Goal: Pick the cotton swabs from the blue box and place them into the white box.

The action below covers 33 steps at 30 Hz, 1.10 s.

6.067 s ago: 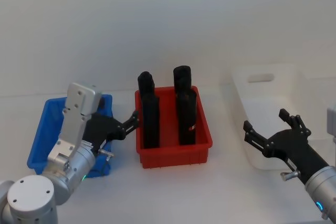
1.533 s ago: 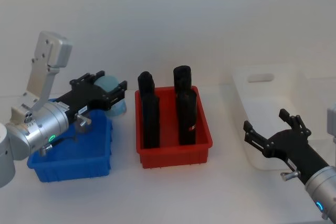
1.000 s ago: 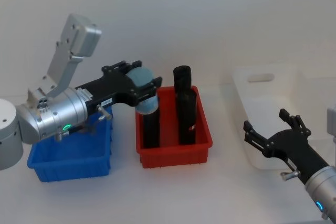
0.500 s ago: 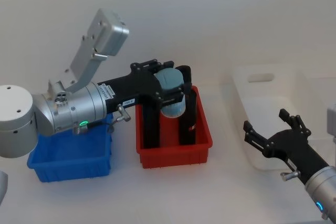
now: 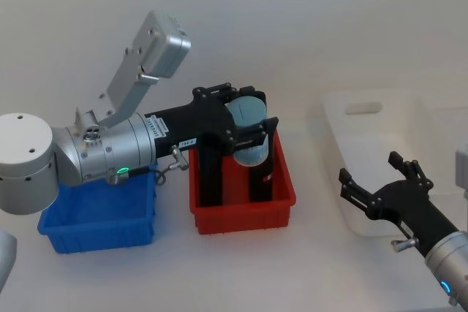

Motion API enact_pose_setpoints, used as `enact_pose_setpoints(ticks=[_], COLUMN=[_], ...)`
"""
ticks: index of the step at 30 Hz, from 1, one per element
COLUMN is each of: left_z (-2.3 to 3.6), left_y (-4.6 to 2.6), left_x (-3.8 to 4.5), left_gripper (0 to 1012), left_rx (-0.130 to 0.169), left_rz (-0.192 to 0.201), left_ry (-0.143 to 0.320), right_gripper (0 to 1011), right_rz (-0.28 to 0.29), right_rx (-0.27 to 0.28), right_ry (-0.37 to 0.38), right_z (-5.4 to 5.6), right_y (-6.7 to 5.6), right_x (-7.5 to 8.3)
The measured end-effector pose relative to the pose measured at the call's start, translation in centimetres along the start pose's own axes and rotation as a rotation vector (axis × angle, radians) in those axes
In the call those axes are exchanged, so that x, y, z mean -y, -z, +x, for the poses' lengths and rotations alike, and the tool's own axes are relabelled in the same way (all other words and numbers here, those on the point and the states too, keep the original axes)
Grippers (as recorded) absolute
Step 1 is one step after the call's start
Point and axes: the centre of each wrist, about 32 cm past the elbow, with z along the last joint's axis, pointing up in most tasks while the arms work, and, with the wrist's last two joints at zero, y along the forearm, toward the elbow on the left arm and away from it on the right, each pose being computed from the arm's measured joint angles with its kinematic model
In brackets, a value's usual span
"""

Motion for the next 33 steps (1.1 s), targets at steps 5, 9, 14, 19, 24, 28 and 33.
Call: enact_pose_setpoints(ticks=[5, 9, 14, 19, 24, 28, 33], left_z=[-0.02, -0.02, -0.02, -0.03, -0.04, -0.05, -0.04], left_y=[-0.10, -0.14, -0.18, -0.20, -0.21, -0.23, -0.24], left_x=[0.11, 0.15, 0.19, 0.22, 0.24, 0.26, 0.27], left_gripper=[673, 673, 673, 673, 673, 673, 673], left_rx=[0.004, 0.005, 0.007, 0.008, 0.008, 0.009, 0.009], left_rz=[-0.001, -0.001, -0.001, -0.001, -0.001, -0.002, -0.002], left_ry=[0.009, 0.013, 0.017, 0.019, 0.021, 0.022, 0.023], right_gripper=[1002, 1002, 1002, 1002, 1002, 1002, 1002], right_rz=[-0.002, -0.007, -0.012, -0.014, -0.009, 0.000, 0.015], right_rx=[0.017, 0.031, 0.047, 0.062, 0.073, 0.080, 0.082], right_ry=[-0.023, -0.050, -0.102, -0.166, -0.229, -0.276, -0.338], right_z=[0.4, 0.9, 1.7, 2.5, 3.2, 3.7, 4.1], right_y=[-0.1, -0.2, -0.2, -0.3, -0.6, -0.9, -1.3], right_x=[0.0, -0.1, -0.4, -1.1, -1.9, -2.7, -3.8])
